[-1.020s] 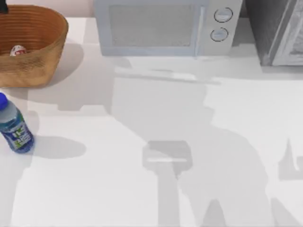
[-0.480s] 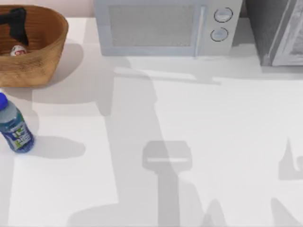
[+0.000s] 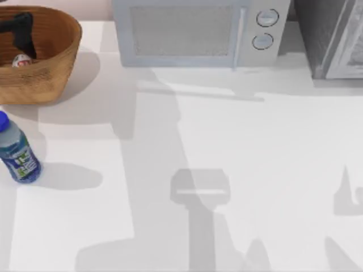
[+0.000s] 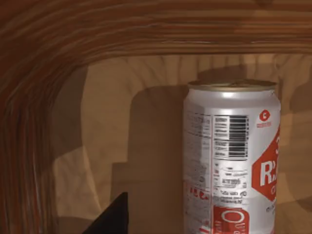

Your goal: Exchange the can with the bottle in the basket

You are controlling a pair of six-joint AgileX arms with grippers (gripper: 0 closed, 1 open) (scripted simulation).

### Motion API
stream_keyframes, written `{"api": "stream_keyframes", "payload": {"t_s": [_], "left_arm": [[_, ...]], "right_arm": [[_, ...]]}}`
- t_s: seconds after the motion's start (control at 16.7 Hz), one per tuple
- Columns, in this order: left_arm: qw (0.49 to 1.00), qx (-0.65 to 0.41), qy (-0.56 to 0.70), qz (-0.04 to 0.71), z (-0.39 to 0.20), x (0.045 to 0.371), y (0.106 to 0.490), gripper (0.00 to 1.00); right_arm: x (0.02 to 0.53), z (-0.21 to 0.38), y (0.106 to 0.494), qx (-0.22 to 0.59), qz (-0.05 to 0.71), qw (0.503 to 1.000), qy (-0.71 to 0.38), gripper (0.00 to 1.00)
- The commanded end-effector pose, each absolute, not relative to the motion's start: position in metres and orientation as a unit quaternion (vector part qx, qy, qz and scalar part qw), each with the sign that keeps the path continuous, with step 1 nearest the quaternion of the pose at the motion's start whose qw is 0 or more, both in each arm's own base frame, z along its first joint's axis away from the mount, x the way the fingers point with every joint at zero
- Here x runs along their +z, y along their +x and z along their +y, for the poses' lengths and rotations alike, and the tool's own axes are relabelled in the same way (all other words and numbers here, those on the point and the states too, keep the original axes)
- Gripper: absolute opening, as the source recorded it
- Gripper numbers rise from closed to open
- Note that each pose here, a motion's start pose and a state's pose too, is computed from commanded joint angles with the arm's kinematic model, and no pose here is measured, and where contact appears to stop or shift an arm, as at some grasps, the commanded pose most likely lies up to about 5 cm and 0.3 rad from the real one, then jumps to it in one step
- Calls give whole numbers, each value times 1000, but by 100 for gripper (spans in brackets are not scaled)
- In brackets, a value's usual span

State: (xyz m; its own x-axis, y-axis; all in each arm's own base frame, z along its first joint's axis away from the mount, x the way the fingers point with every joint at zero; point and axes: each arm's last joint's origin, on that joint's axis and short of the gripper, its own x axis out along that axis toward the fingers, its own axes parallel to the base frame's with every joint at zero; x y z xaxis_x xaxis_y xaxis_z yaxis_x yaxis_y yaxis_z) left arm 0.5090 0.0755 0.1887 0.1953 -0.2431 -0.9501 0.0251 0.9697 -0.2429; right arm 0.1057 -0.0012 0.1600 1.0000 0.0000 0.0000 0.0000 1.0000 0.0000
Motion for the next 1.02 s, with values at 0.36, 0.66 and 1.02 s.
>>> {"api": "stream_keyframes", "payload": {"t_s": [0.36,0.66,1.02], "left_arm": [[765,-85,-90,632,69,150,517,100],[765,-85,-90,632,65,129,519,100],[765,-85,-90,632,65,129,519,77]], "right_arm": [[160,-1,106,0,0,1000,0,100],[160,-1,106,0,0,1000,0,100],[160,-1,106,0,0,1000,0,100]]}}
